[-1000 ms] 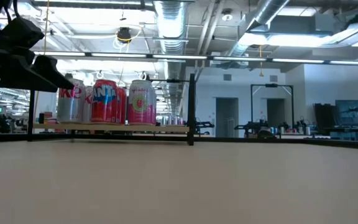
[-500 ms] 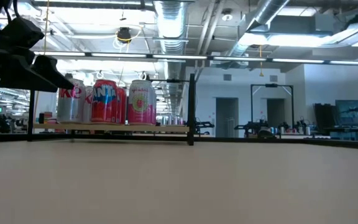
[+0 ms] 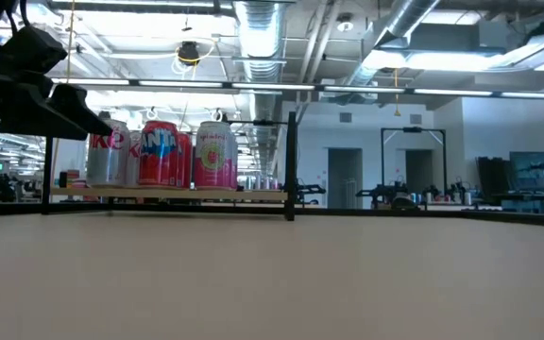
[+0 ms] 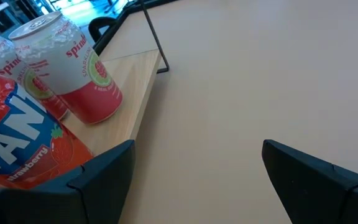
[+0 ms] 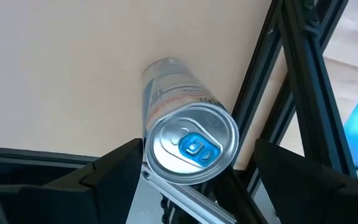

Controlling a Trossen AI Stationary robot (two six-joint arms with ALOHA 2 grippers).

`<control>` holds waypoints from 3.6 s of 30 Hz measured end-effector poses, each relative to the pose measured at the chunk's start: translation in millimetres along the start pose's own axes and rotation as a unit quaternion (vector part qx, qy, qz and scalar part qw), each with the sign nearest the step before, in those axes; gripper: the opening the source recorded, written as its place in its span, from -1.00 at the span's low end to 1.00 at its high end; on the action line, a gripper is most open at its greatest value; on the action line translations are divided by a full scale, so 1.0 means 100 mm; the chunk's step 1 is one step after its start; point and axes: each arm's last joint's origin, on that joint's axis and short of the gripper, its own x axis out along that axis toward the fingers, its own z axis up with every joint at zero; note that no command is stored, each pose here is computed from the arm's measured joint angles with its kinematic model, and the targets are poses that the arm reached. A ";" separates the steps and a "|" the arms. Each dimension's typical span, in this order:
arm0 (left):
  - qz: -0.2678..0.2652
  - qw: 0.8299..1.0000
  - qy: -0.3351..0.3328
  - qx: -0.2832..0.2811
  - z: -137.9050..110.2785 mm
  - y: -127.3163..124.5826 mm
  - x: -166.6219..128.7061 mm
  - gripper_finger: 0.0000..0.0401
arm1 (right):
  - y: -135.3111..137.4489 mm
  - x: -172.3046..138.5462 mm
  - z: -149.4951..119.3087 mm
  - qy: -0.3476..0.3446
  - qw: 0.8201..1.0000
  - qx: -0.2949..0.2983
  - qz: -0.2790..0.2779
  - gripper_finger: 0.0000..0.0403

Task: Place canned beverage on shelf
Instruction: Put the bottom blue soda can on the shelf

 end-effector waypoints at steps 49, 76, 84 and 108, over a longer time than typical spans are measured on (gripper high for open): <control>0.000 1.000 0.000 0.000 0.00 0.00 0.00 0.68 | 0.65 -0.12 0.58 -0.003 0.986 -0.098 0.137 0.29; 0.000 1.000 0.000 0.000 0.00 0.00 0.00 0.68 | 0.75 -0.48 3.45 -0.122 0.949 -0.237 0.167 0.29; 0.000 1.000 0.000 0.000 0.00 0.00 0.00 0.68 | 0.75 -0.20 3.81 -0.083 0.955 -0.267 0.102 0.29; -0.001 1.000 0.000 0.000 0.00 0.00 0.00 0.68 | 0.96 -0.75 3.87 -0.203 0.936 -0.275 0.087 0.79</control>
